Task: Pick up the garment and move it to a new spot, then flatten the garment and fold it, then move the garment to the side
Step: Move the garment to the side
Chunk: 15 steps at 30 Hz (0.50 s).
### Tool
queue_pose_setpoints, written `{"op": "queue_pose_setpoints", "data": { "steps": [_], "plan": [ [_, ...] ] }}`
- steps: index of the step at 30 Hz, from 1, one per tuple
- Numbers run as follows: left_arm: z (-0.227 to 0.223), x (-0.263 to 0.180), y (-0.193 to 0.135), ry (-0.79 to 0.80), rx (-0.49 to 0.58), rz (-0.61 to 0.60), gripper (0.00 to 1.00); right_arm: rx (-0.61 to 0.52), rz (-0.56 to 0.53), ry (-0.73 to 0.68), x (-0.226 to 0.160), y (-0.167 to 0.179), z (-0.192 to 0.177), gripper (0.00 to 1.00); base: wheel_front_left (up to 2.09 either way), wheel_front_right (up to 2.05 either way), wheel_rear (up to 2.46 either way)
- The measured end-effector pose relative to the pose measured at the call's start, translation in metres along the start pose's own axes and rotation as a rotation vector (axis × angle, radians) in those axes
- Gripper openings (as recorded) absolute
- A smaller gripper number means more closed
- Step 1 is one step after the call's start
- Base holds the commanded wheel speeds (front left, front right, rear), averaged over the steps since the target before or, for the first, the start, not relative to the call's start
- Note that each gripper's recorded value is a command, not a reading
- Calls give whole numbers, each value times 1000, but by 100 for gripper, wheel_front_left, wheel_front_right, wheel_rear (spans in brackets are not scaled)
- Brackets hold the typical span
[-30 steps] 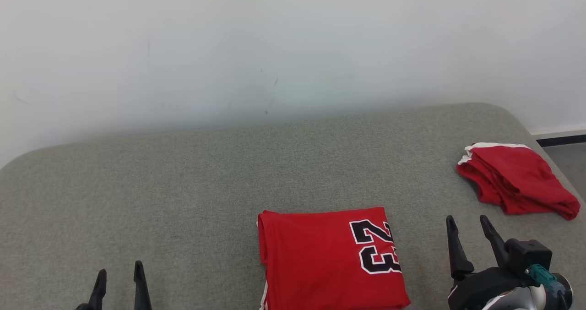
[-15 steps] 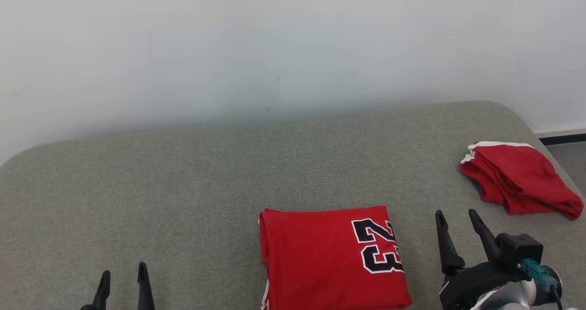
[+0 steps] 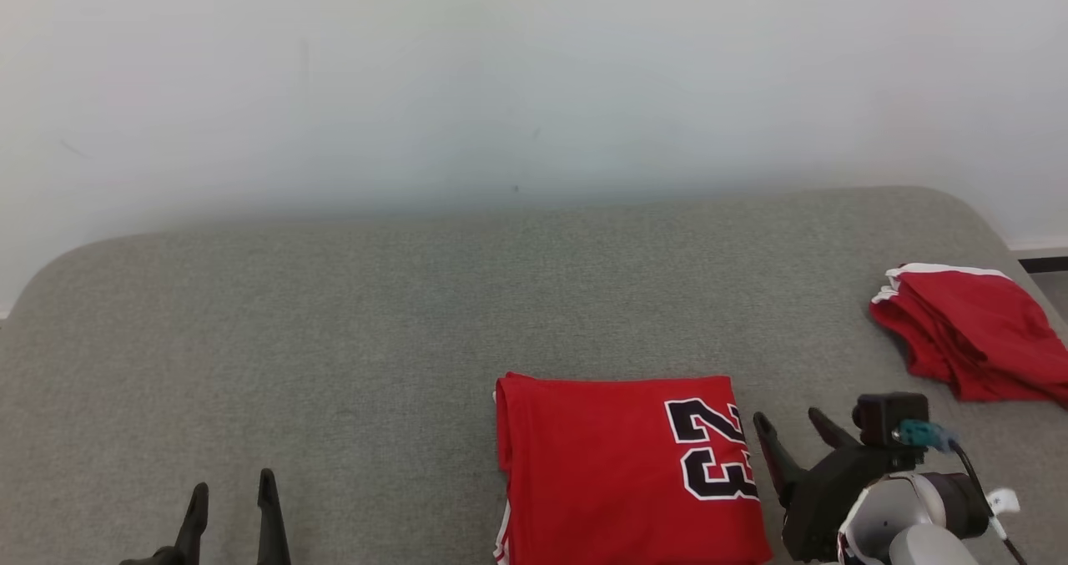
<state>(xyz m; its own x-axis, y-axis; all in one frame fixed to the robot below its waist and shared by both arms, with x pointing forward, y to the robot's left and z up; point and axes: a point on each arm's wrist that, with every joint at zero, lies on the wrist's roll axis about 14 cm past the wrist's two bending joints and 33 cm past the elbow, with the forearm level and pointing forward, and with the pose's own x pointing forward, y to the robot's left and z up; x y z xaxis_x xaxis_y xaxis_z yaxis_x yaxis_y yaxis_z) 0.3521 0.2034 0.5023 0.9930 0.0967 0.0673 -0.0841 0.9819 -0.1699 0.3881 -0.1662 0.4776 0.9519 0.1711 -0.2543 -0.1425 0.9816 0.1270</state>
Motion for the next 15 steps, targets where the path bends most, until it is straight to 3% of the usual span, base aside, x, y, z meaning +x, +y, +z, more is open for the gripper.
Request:
{"op": "queue_pose_setpoints", "data": {
  "steps": [7, 15],
  "plan": [
    [-2, -7, 8, 7, -7, 27, 100, 3, 23, 351, 13, 2, -46, 100, 0, 0, 0],
    [-9, -18, 22, 28, -9, 76, 100, 5, 30, 560, 19, 7, -86, 100, 0, 0, 0]
  ]
}}
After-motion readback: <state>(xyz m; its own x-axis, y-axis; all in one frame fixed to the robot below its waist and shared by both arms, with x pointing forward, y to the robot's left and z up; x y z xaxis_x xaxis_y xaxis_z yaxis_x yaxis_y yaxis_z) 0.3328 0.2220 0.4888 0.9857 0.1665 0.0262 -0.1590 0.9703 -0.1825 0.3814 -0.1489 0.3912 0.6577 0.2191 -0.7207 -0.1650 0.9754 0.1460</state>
